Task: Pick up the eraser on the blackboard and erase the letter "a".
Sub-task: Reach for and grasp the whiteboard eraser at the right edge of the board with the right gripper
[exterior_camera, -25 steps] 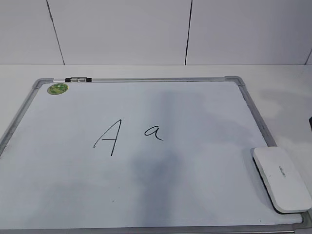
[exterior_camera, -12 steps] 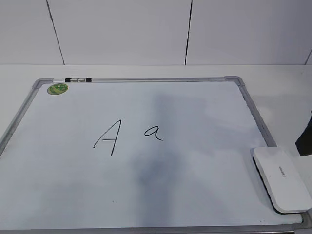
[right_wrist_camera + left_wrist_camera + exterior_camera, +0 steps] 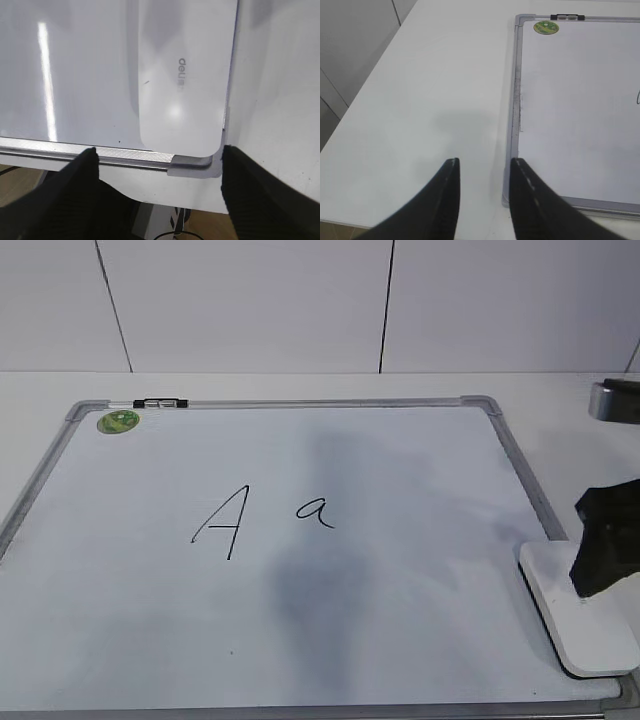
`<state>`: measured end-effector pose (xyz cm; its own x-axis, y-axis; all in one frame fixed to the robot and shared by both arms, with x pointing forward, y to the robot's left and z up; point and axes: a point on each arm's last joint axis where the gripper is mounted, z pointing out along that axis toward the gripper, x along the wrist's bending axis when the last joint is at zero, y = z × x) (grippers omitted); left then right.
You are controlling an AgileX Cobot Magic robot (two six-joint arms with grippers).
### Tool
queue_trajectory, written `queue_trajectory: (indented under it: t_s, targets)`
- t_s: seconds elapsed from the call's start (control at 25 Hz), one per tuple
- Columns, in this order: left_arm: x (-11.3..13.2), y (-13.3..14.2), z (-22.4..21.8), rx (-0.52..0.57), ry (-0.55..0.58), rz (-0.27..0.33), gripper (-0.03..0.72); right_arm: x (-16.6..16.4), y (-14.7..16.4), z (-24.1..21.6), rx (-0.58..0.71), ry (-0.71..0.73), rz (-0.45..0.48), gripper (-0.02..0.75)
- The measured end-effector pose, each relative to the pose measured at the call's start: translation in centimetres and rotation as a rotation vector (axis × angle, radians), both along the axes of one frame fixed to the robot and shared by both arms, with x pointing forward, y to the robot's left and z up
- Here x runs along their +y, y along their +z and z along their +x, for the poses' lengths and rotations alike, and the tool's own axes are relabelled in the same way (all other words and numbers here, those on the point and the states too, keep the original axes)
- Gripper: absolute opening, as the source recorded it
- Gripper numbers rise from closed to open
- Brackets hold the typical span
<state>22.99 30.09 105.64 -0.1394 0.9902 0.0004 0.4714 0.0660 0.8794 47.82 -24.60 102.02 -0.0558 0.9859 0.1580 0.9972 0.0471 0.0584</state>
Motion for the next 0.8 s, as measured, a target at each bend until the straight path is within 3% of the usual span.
queue_trajectory:
  t_s: [0.2,0.8]
  targets:
    - [0.0,0.0,0.0,0.0,0.0,0.0,0.236,0.0,-1.3,0.6,0.045,-0.012,-0.02,0.668]
    - [0.0,0.0,0.0,0.0,0.0,0.0,0.236,0.0,-5.0,3.0,0.085,-0.027,-0.066,0.675]
